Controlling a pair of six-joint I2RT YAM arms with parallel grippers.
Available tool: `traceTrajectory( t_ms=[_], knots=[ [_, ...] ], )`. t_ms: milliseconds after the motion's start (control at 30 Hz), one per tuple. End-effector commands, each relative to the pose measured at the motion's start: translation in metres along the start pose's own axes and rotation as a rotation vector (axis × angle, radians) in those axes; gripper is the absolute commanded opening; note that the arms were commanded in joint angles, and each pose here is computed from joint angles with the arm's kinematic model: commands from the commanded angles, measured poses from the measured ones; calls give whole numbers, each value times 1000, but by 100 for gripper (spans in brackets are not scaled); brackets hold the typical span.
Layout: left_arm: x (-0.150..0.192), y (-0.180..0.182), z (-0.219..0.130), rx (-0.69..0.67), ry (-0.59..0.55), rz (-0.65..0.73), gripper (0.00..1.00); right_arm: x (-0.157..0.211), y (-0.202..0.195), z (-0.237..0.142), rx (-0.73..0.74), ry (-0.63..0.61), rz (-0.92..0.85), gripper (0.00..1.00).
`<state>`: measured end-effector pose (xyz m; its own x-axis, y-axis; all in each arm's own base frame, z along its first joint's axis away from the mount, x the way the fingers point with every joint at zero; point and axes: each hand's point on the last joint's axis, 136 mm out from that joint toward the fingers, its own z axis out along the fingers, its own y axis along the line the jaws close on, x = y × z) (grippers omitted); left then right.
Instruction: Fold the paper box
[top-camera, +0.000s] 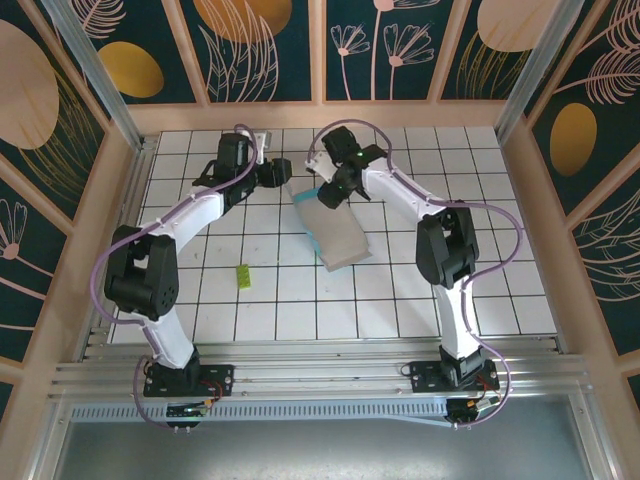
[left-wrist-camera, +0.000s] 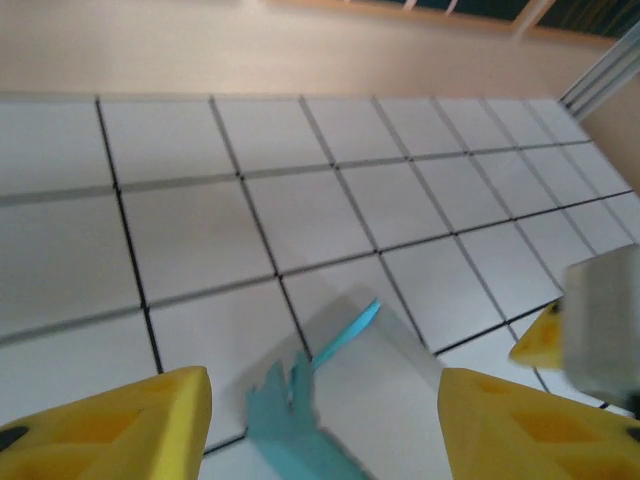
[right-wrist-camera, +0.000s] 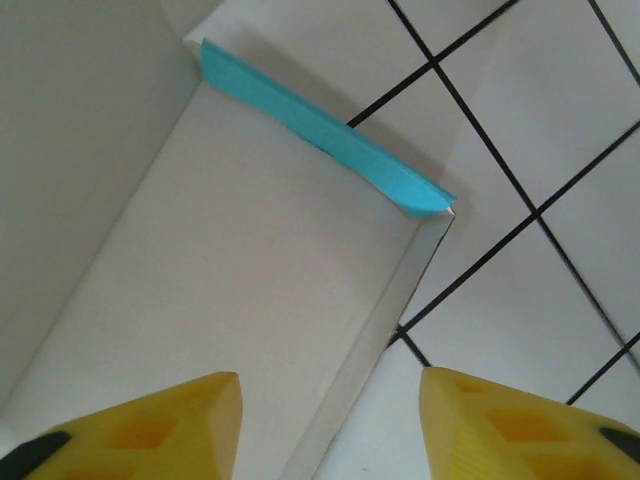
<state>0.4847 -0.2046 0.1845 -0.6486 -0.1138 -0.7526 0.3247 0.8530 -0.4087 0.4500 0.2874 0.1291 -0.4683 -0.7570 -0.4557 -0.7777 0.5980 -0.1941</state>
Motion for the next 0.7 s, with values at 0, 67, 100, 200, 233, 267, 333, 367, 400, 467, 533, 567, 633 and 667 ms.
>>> traceTrajectory(
  t_ms=[0,67,100,200,233,267,333,367,400,467,533,567,633,667],
  knots=[
    [6,-9,-15,34,32,-102,60,7,-29,-5,-22,-13,328,72],
    [-9,-25,-35,86,-21,-100,60,28,-29,1,-59,-8,492,74],
    [-16,-33,-44,114,-46,-92,60,44,-23,7,-72,1,542,74],
    [-27,-43,-59,131,-66,-85,60,68,-5,15,-135,-3,608,71],
    [-29,-43,-63,125,-67,-84,60,73,0,17,-159,3,618,70],
    [-30,-44,-65,120,-67,-84,61,76,4,18,-168,11,621,70],
    [-33,-47,-71,123,-70,-80,62,85,5,26,-160,41,624,69],
    [-35,-48,-73,128,-72,-81,62,89,4,29,-152,53,626,68],
    [-37,-51,-76,139,-76,-80,64,91,3,34,-144,65,627,66],
    [-41,-56,-81,158,-85,-84,65,96,4,44,-135,88,624,61],
    [-44,-60,-86,168,-95,-88,67,96,4,52,-125,100,612,53],
    [-46,-61,-88,170,-100,-87,68,96,4,55,-117,106,604,50],
    [-49,-60,-94,160,-113,-87,70,94,4,60,-87,116,565,45],
    [-52,-60,-97,155,-119,-88,70,93,3,61,-70,119,541,43]
  ],
)
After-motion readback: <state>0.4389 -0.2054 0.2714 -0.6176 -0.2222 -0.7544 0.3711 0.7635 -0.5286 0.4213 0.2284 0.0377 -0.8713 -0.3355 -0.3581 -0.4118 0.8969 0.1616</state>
